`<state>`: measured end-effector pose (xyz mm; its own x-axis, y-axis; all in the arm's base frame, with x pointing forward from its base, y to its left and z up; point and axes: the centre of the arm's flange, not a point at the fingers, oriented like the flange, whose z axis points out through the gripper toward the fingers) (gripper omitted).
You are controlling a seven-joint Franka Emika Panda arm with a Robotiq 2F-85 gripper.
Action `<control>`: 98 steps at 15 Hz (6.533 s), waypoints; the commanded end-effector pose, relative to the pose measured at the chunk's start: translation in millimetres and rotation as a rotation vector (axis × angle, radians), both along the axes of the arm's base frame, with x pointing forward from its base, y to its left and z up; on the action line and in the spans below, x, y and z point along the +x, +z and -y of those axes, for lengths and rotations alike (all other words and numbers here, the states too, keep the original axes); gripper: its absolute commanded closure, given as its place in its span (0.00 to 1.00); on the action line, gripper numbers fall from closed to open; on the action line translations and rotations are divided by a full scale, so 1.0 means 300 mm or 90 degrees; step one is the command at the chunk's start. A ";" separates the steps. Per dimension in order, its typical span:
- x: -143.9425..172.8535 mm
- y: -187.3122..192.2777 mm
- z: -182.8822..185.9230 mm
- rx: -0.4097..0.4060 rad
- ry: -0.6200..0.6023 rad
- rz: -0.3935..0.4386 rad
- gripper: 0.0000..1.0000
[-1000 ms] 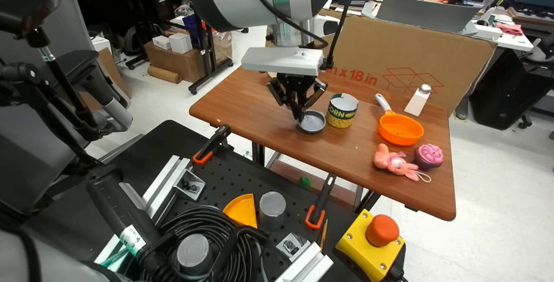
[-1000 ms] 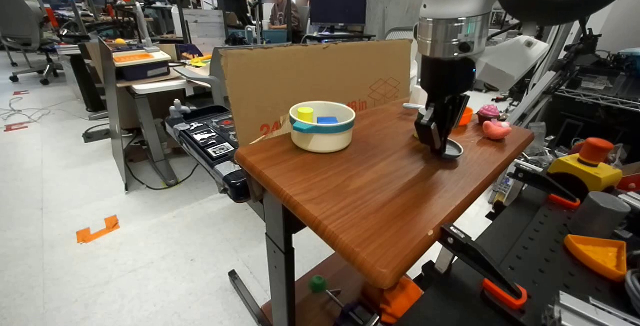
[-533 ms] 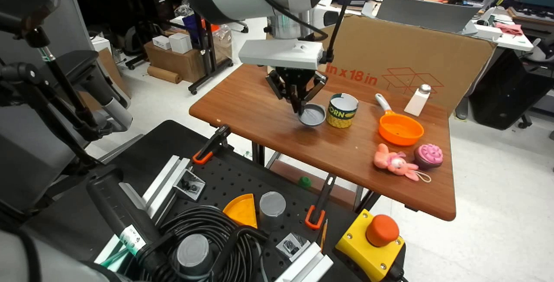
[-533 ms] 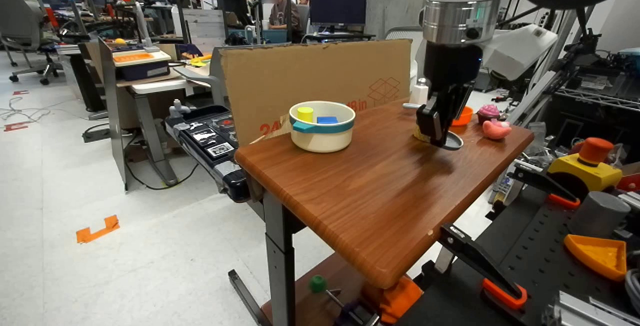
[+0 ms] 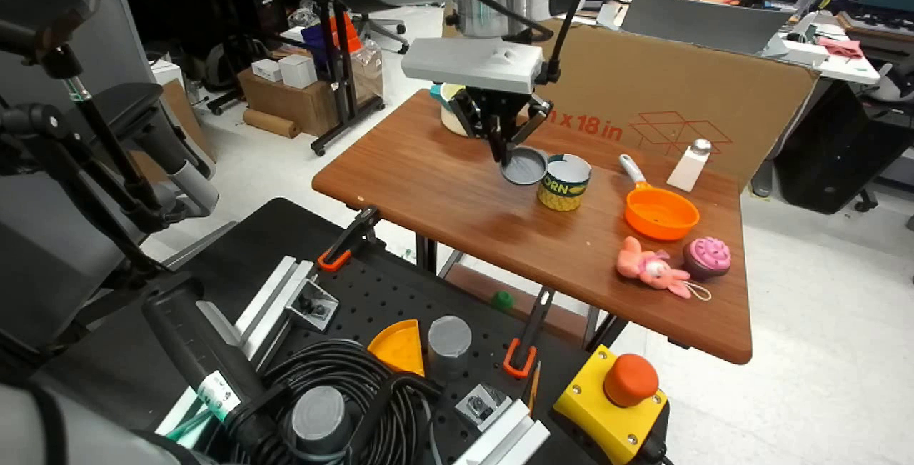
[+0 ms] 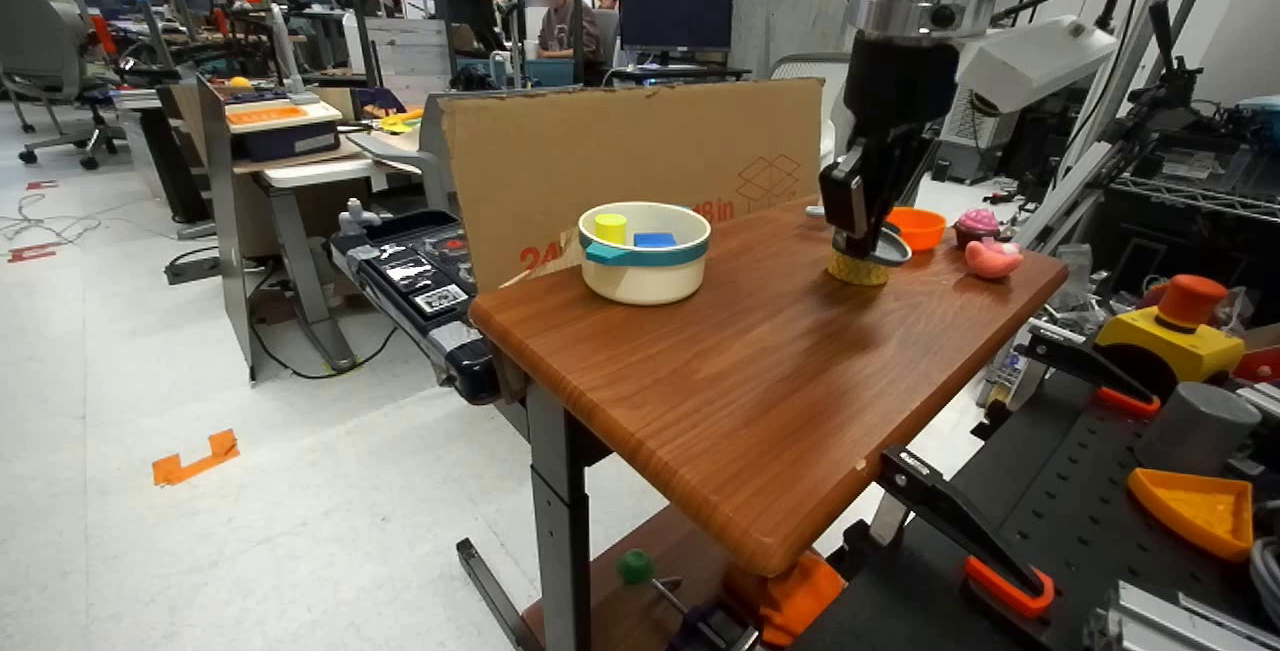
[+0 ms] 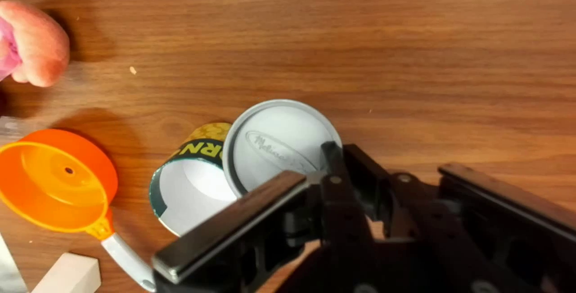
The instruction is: Pick up the lid from the table and put it on the bottle, then pick up the plush toys and put them on the pan
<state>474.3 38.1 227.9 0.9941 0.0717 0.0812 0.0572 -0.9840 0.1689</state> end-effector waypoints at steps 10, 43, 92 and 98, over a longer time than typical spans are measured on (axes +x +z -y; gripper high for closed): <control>0.042 0.098 0.112 0.019 -0.021 0.047 0.98; 0.132 0.085 0.153 -0.005 -0.062 0.042 0.98; 0.133 0.073 0.198 0.010 -0.018 -0.006 0.66; 0.132 0.072 0.200 0.009 -0.006 -0.013 0.23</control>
<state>512.2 -21.2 246.9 0.9961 0.0430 0.0771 0.0304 -0.9871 0.1570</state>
